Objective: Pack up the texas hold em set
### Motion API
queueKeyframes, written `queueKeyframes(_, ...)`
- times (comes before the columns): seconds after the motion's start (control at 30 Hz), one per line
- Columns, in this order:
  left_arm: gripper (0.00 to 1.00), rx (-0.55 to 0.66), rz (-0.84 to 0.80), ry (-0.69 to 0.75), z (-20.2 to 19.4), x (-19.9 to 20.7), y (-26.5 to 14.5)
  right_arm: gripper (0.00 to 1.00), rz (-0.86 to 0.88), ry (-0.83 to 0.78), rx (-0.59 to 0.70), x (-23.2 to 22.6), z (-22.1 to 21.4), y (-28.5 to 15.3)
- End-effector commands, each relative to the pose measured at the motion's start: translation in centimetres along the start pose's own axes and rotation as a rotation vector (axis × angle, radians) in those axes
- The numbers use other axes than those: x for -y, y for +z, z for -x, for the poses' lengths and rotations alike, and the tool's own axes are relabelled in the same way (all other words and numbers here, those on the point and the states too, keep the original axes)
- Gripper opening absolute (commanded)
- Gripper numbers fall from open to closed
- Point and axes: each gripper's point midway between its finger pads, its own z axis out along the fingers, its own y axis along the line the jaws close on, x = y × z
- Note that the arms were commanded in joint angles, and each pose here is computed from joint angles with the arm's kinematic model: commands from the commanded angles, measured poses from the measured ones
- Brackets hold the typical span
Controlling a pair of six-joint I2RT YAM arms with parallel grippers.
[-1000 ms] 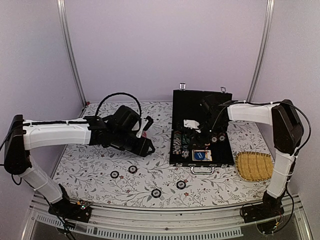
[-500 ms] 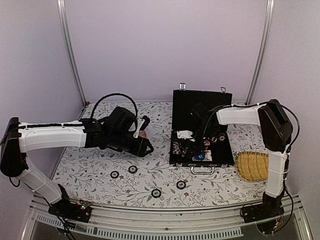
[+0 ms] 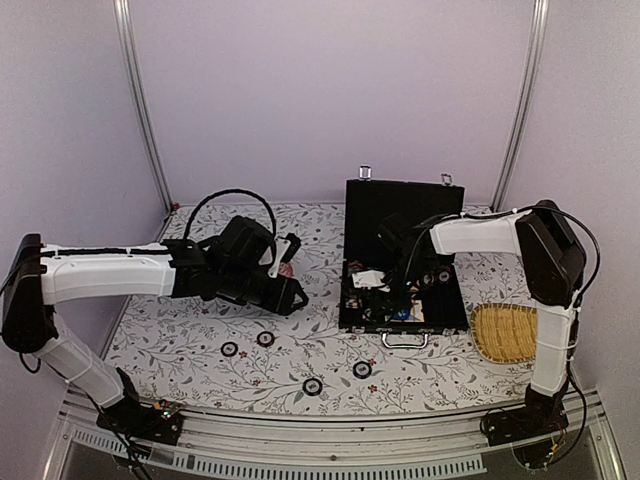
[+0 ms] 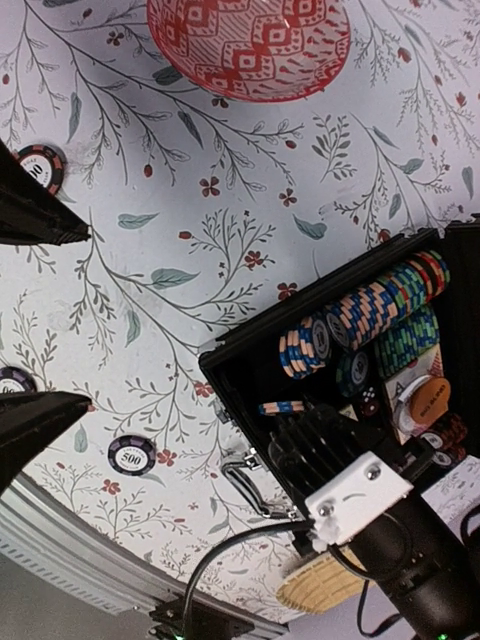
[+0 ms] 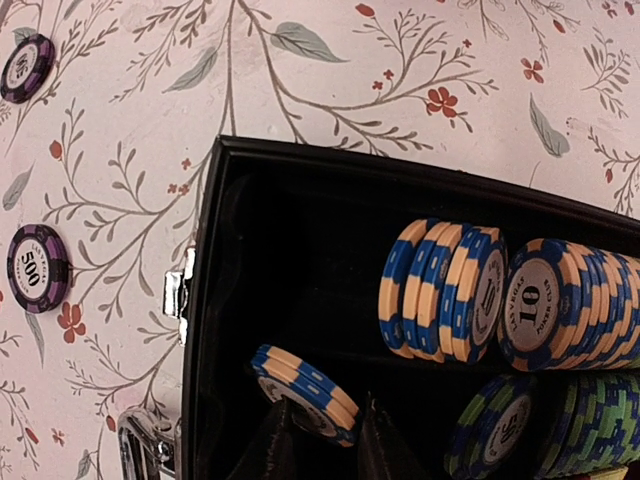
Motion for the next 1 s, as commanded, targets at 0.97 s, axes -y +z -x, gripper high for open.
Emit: queueKeyframes(0.97, 0.51, -0.034, -0.024, 0.001, -0.9, 0.1, 1.6, 0.07, 0.031, -0.014, 0.006, -1.6, 2.1, -0.9)
